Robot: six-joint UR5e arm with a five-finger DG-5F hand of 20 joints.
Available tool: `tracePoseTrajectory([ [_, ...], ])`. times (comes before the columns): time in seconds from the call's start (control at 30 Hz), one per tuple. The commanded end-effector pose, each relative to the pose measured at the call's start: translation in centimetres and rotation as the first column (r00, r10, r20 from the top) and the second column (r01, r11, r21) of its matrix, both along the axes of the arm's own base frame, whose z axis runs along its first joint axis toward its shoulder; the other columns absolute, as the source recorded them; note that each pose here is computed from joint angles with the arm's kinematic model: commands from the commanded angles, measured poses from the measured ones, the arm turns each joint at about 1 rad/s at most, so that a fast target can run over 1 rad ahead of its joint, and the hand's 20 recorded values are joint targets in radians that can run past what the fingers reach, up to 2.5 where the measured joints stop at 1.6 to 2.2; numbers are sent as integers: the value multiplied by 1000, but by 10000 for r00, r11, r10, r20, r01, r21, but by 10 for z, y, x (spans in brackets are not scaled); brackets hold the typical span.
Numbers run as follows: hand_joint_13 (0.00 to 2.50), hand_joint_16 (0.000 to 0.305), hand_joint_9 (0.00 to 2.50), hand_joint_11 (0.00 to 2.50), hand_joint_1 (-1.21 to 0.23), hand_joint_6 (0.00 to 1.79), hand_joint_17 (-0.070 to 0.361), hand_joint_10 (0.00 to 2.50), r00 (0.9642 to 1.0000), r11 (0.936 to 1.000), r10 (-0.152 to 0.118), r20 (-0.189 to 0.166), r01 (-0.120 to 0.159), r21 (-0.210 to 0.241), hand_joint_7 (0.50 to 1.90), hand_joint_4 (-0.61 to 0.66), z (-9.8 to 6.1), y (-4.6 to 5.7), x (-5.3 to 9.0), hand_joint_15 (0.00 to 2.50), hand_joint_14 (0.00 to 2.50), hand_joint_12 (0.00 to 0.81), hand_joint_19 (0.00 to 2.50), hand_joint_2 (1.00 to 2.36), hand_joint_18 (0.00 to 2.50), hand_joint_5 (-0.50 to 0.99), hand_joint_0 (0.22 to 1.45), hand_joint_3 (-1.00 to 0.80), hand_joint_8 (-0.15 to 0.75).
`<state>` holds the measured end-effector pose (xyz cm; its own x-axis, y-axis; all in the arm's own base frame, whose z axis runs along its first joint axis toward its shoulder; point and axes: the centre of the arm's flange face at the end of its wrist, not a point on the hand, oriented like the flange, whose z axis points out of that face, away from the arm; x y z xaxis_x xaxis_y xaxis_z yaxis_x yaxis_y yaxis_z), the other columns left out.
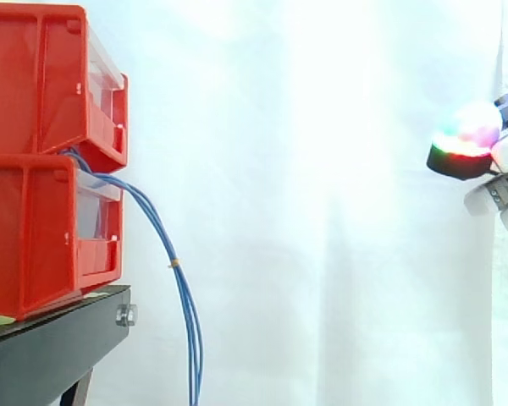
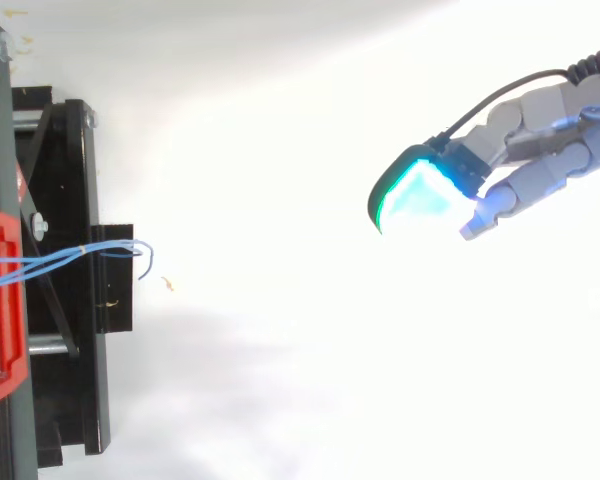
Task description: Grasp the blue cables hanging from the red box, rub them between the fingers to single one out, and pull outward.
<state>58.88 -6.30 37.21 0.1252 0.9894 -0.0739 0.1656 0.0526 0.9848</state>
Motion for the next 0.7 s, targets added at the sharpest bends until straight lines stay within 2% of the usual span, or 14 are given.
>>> tracePoseTrajectory([
  [0.0,321,57,639,36,-601,502,129,0,10000,10000,-12,17,12,-8,660,278,-14,2,-3,64,1,361,125,1003,185,-180,522,-443,262],
  [0.1,332,57,642,44,-601,502,129,0,9993,9999,-104,352,103,39,662,275,-24,2,-3,74,1,362,135,1003,197,-180,522,-442,263],
  [0.17,343,57,656,59,-601,502,128,2,9957,9996,-276,881,266,126,664,278,-30,1,-1,73,2,364,139,1003,205,-179,522,-441,265],
  [0.23,348,57,660,61,-601,502,128,0,9941,9994,-339,1031,325,154,666,277,-32,1,0,78,3,363,137,1003,208,-179,522,-441,267],
  [0.27,350,57,659,66,-601,502,128,3,9931,9989,-459,1075,446,141,667,278,-33,0,0,78,3,364,148,1003,218,-179,523,-443,268],
  [0.47,367,57,671,78,-601,502,128,1,9929,9973,-731,937,733,12,671,277,-36,-1,-1,89,3,364,153,1004,224,-177,524,-440,267],
  [0.6,370,57,673,77,-601,502,128,3,9960,9966,-797,404,804,-154,670,276,-67,0,8,86,3,365,153,1004,231,-177,525,-441,268],
  [0.67,376,57,673,75,-601,502,128,4,9970,9969,-774,-35,773,-121,669,275,-98,2,15,95,3,364,159,1003,236,-177,525,-443,268],
])
